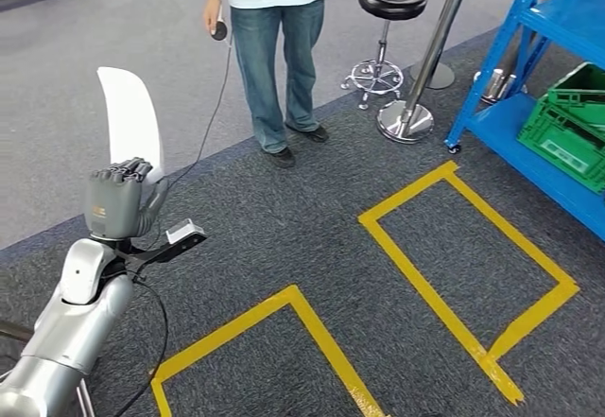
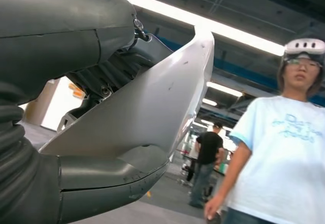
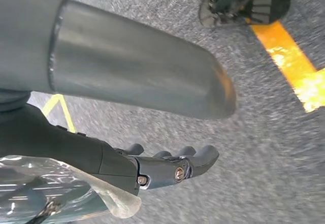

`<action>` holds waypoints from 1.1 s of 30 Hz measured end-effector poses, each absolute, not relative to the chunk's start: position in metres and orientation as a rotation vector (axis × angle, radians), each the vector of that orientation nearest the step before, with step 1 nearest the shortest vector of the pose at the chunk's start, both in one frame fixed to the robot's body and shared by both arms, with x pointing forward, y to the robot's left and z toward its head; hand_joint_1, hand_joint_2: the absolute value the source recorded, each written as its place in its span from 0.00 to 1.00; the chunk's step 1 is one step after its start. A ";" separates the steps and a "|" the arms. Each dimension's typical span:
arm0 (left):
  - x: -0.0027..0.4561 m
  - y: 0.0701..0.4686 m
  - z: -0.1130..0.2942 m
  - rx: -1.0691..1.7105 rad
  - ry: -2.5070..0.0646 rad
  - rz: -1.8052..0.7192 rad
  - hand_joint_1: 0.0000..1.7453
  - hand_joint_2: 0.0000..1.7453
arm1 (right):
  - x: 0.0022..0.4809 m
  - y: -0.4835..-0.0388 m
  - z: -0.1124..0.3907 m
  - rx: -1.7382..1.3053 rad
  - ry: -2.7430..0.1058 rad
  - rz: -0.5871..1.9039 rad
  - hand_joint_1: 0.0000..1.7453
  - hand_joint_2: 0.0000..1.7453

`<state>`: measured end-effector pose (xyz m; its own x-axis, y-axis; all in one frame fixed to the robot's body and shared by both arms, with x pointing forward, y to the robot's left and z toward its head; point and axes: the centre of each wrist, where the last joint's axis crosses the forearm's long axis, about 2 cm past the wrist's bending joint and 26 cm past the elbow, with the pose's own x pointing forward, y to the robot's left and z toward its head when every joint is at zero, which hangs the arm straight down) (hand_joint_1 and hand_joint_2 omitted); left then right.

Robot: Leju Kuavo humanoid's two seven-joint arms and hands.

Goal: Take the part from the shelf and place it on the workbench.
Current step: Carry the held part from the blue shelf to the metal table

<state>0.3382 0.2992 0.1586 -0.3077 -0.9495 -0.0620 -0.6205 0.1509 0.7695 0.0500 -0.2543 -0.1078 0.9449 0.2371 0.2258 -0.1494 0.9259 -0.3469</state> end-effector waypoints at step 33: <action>0.348 0.301 0.170 1.491 -2.016 -0.933 1.00 1.00 | 0.052 -0.248 -0.107 -0.314 -0.277 0.208 0.00 0.00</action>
<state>0.3484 0.3014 0.1703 -0.3054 -0.9518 -0.0289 -0.6382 0.1821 0.7480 0.0521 -0.2478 -0.1071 0.9410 0.2430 0.2354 -0.1575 0.9305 -0.3306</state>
